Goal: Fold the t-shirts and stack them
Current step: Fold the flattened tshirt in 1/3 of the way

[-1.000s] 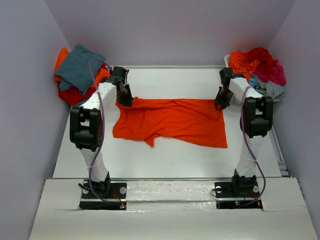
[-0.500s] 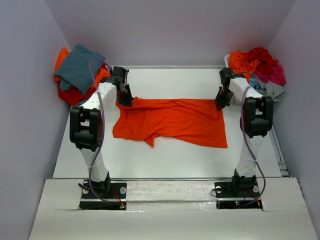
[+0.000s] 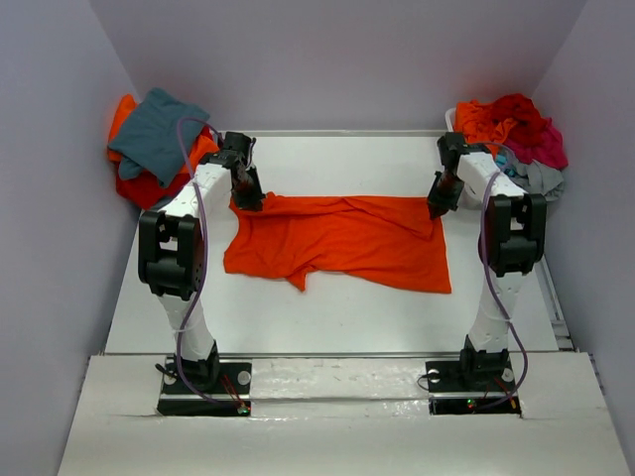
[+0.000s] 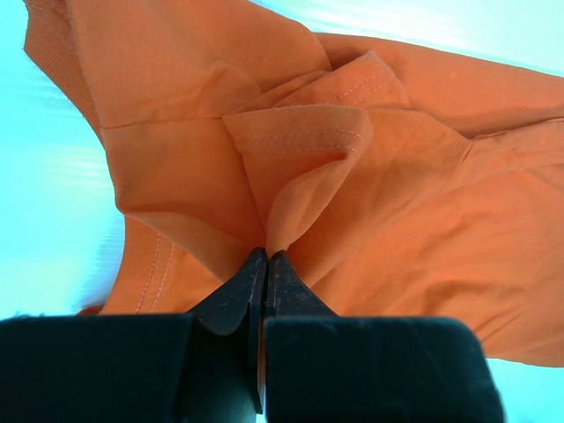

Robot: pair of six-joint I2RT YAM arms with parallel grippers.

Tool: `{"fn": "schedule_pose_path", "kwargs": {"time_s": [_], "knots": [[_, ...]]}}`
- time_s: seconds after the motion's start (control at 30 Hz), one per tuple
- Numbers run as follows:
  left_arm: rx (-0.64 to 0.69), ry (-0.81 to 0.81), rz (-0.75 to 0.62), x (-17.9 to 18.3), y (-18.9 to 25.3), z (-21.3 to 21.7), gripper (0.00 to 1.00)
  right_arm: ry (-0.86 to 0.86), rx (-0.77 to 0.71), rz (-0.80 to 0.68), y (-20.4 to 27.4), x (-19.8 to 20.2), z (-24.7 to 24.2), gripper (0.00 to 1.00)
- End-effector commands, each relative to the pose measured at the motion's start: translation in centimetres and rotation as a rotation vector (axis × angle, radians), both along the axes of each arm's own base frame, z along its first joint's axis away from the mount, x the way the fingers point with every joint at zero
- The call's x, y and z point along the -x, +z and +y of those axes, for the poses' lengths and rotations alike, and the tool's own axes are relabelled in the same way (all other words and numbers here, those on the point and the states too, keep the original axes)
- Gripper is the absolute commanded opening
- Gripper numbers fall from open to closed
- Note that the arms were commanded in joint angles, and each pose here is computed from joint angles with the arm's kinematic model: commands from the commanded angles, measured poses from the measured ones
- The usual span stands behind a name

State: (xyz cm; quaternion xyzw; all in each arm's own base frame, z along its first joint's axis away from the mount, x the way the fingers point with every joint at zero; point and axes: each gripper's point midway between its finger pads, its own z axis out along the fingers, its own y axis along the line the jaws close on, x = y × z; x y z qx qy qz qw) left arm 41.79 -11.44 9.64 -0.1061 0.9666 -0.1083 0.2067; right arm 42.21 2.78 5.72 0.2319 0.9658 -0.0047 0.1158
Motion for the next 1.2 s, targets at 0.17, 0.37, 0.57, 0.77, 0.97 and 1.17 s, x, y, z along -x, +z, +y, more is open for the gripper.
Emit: {"fn": "schedule_pose_path", "kwargs": {"time_s": [0.17,0.37,0.57,0.77,0.97,1.17], "knots": [[0.002,-0.016,-0.051,-0.2,2.1,0.1,0.06,0.042,-0.017,-0.074,5.7,0.4,0.7,0.07],[-0.015,-0.019,-0.042,-0.2,1.8,0.4,0.06,0.052,-0.012,-0.082,6.7,0.8,0.6,0.07],[-0.072,0.005,-0.037,-0.2,1.8,1.5,0.06,0.054,-0.007,-0.086,7.4,1.0,0.5,0.07],[-0.035,0.026,-0.015,0.4,1.0,1.3,0.06,0.029,-0.016,-0.089,7.8,1.0,-0.4,0.07],[-0.044,0.041,-0.005,0.3,0.6,2.3,0.06,0.009,-0.018,-0.088,7.8,1.1,-1.6,0.07],[-0.038,0.059,0.009,0.4,0.1,2.9,0.06,-0.021,-0.030,-0.083,7.5,1.1,-2.7,0.07]]}}
